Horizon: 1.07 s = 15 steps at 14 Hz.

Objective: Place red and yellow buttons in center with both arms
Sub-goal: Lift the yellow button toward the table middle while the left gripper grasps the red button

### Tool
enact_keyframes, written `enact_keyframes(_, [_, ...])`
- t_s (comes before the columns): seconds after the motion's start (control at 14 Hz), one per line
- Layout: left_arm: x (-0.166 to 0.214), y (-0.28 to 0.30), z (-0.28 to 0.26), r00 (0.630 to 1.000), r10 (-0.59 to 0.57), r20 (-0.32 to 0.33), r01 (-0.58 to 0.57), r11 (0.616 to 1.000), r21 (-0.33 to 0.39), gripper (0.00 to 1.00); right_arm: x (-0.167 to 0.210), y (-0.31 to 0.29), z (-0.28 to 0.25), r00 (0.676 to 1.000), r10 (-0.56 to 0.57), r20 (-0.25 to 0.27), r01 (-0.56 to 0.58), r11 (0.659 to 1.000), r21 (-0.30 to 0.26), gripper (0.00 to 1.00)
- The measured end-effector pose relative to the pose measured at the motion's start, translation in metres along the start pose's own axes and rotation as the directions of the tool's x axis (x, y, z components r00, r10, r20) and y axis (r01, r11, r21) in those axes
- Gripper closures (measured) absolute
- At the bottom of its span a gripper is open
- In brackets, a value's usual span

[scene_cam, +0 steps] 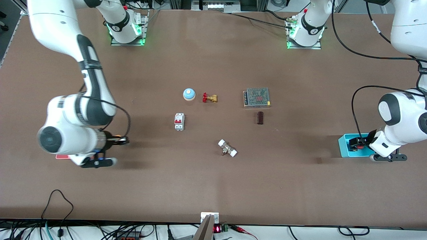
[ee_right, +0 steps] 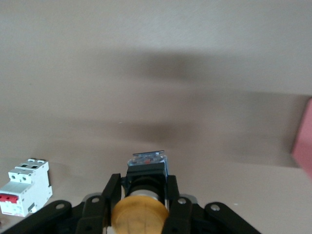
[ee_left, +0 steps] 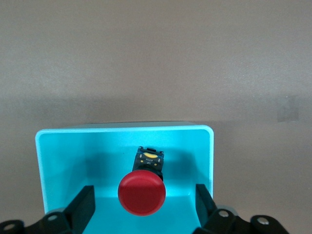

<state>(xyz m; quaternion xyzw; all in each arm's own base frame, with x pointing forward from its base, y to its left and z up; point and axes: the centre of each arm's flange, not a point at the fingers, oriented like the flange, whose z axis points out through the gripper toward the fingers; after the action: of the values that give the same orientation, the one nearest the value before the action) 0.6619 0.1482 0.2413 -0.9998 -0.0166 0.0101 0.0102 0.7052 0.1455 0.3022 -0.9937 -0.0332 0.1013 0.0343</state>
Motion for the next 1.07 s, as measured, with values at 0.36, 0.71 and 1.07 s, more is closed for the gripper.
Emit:
enact_keyframes(0.36, [-0.001,-0.001,0.006,1.0,-0.001,0.007,0.001,1.0,-0.001,0.35,-0.007,-0.052,0.047,0.998,0.059,-0.005,-0.059,0.998,-0.022,0.58])
enact_keyframes(0.71, [0.0,-0.001,0.006,1.0,-0.001,0.004,0.001,1.0,-0.001,0.59,-0.013,-0.081,0.072,0.996,0.084,0.003,-0.084,0.996,-0.03,0.58])
enact_keyframes(1.07, [0.008,-0.002,-0.021,1.0,-0.001,-0.026,0.001,1.0,0.005,0.59,-0.019,-0.104,0.105,0.994,0.101,-0.033,-0.103,0.994,-0.036,0.58])
